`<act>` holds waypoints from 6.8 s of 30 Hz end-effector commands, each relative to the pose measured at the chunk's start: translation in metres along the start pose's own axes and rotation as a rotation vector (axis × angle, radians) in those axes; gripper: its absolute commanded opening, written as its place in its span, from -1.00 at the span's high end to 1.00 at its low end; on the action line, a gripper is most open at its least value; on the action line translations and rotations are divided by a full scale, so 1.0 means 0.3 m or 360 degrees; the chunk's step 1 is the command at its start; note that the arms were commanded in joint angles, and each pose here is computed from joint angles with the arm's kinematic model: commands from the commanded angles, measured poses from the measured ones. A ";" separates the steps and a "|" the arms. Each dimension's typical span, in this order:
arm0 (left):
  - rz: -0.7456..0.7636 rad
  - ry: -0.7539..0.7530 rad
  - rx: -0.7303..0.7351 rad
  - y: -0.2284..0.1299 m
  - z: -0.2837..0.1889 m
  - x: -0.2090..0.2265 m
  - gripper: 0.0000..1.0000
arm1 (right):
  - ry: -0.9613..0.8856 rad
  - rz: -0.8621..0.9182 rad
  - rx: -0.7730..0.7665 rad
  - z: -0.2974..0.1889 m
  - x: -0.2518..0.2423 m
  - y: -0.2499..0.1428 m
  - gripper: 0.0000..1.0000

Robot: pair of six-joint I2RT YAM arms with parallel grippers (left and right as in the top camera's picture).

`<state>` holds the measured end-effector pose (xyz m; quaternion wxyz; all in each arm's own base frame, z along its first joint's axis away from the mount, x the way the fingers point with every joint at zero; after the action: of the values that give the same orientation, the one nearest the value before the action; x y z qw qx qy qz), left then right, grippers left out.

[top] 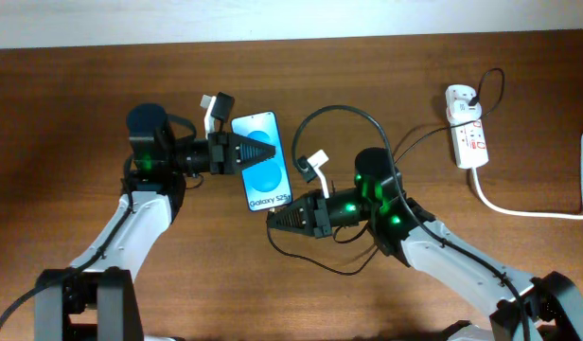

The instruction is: Plug charger to phone and switch on socket

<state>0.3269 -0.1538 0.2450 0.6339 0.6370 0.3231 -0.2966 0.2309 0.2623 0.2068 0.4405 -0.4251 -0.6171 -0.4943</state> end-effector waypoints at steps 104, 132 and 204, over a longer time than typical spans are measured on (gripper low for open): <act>-0.0100 0.0609 -0.0880 -0.037 -0.848 0.063 1.00 | -0.1975 -0.0736 0.0845 0.167 -0.734 -0.314 0.91; -0.0097 0.0242 -0.0384 -0.005 -0.416 0.077 1.00 | -0.0156 0.0007 0.0533 0.066 0.142 -0.181 0.91; -0.0163 0.0209 -0.0353 0.016 -0.387 0.047 1.00 | -0.0071 0.0011 -0.0133 0.245 0.009 0.170 0.92</act>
<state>0.3433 -0.0328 0.2307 0.6645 0.5464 0.4522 -0.2354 0.2570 0.3450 0.2106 0.4268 -0.4377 -0.6174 -0.4951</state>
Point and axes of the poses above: each gripper's point midway between its finger pads, its own z axis out along the fingers, its own x axis along the line the jaws close on, y = z × x, the point moved 4 cm from there along -z, back along the fingers, and after that the axes turned 13 degrees about z, right-handed, at the moved point
